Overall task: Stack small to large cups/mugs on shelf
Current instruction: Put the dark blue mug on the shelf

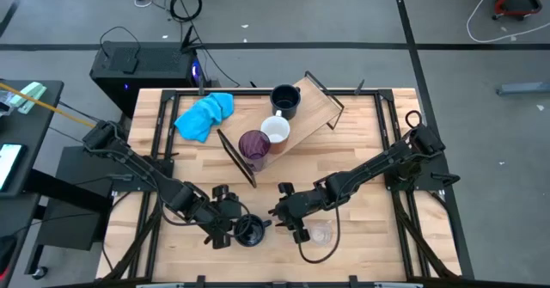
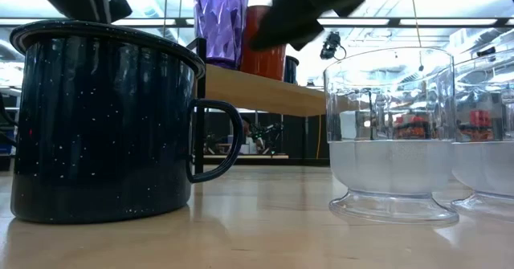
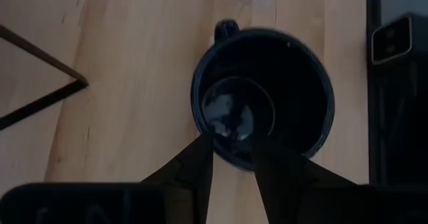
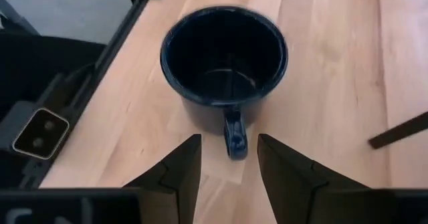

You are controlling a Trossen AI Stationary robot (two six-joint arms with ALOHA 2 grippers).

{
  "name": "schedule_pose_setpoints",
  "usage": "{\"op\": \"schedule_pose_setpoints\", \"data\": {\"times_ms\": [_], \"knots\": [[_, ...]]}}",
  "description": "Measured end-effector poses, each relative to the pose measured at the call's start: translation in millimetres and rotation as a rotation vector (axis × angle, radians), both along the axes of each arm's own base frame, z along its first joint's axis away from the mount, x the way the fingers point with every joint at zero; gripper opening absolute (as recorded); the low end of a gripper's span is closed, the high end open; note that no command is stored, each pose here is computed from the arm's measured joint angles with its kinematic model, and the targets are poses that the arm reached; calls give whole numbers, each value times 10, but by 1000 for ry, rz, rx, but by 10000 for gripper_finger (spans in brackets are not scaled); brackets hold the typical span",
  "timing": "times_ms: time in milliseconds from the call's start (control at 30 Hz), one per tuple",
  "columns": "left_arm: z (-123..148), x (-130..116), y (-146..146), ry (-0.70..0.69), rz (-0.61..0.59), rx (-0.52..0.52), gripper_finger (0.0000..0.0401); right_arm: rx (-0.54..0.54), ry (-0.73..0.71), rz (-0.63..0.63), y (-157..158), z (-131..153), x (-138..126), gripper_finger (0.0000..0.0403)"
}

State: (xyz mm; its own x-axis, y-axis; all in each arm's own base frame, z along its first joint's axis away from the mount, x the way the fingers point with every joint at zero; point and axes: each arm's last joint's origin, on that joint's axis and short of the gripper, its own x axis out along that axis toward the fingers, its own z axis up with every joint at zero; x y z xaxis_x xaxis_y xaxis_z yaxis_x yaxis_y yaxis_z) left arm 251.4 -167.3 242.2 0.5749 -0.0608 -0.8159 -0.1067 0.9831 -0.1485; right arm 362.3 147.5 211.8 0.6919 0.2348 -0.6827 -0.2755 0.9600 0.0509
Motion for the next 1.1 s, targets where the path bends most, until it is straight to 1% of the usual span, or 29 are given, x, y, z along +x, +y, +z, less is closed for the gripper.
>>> {"op": "schedule_pose_setpoints", "data": {"times_ms": [33,200,467,567,633,800,967,1100], "knots": [[0,-9,-5,3,-3,2,110,-3,14,-1,-12,-27,4,154],[1,-51,-46,19,-9,-17,111,0,-25,10,-33,-75,82,154],[-37,-261,-234,121,-15,-90,105,-19,-38,23,-77,-52,92,154],[-101,-320,-316,129,6,-111,100,-21,-34,20,-85,-51,91,154],[-201,-342,-347,144,21,-113,95,-20,-31,22,-86,-54,88,154],[-442,-280,-410,161,46,-117,81,-24,-29,25,-88,-56,87,154],[-615,-140,-481,158,41,-151,73,-28,-13,17,-116,-68,86,154],[-761,-24,-504,151,29,-154,75,-31,-6,12,-139,-72,89,154]]}}
